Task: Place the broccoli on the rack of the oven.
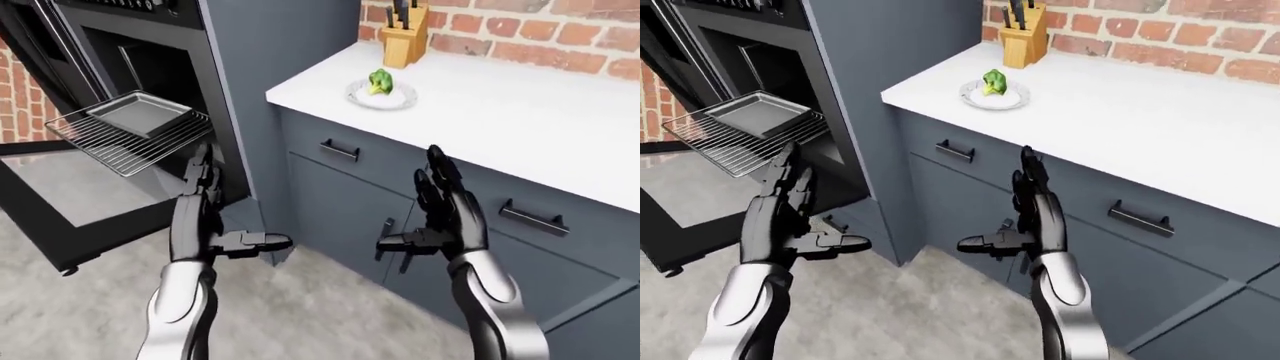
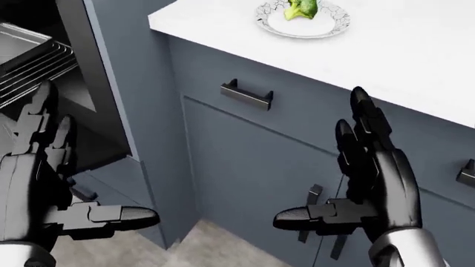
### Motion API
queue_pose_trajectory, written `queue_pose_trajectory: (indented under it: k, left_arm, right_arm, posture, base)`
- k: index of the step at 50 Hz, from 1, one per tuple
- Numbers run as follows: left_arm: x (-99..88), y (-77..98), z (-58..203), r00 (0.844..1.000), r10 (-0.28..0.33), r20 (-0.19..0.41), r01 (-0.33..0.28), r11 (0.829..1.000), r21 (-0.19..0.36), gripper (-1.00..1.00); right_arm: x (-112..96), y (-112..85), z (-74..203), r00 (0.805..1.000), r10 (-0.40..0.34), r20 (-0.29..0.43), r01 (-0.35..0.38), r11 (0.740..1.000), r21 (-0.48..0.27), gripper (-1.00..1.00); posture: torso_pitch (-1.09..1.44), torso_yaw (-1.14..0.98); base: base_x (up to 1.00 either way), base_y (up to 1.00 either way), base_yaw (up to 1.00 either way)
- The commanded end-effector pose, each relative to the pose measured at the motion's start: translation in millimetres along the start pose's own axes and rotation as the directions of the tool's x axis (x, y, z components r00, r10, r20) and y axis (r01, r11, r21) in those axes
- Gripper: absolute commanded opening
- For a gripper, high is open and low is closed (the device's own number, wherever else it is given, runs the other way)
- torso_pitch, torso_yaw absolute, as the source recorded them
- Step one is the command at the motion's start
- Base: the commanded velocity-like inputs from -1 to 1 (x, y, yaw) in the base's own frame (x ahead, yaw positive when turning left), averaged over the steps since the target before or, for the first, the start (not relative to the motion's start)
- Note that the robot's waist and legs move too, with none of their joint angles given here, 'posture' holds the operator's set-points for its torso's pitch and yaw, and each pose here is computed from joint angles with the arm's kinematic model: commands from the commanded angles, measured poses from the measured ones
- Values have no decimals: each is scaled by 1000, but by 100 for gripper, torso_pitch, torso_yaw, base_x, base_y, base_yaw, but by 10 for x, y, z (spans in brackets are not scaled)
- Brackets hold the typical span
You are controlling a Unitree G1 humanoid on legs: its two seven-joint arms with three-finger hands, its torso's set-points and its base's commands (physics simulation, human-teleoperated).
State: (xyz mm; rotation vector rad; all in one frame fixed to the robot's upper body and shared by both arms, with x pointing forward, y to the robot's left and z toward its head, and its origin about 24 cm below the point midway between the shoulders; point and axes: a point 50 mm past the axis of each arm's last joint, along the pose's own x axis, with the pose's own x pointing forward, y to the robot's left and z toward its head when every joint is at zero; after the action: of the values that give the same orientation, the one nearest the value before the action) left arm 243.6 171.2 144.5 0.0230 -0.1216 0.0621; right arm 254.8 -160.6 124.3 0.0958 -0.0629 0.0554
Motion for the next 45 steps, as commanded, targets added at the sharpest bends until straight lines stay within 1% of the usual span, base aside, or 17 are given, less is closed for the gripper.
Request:
queue_pose_trajectory:
  k: [1, 27, 31, 45]
  left_arm:
    - [-5, 11, 184, 995, 2, 100, -2, 1000, 2, 100]
    - [-1, 11, 203, 994, 0, 105, 0, 1000, 1, 100]
    - [0, 3, 195, 994, -7, 109, 6, 1000, 2, 100]
    - [1, -15, 181, 993, -14, 116, 14, 1000, -2, 100]
  right_arm:
    - [2, 25, 178, 995, 13, 97, -12, 1000, -7, 100]
    - [-20, 46, 243, 993, 17, 114, -17, 1000, 1, 100]
    - [-25, 57, 251, 993, 24, 120, -25, 1000, 6, 100]
    - [-41, 55, 264, 991, 25, 131, -26, 1000, 5, 100]
  posture:
    - [0, 0]
    - [0, 0]
    - [0, 0]
    - [0, 0]
  base:
    - [31, -2, 0]
    - [43, -6, 0]
    - [8, -8, 0]
    - [0, -42, 0]
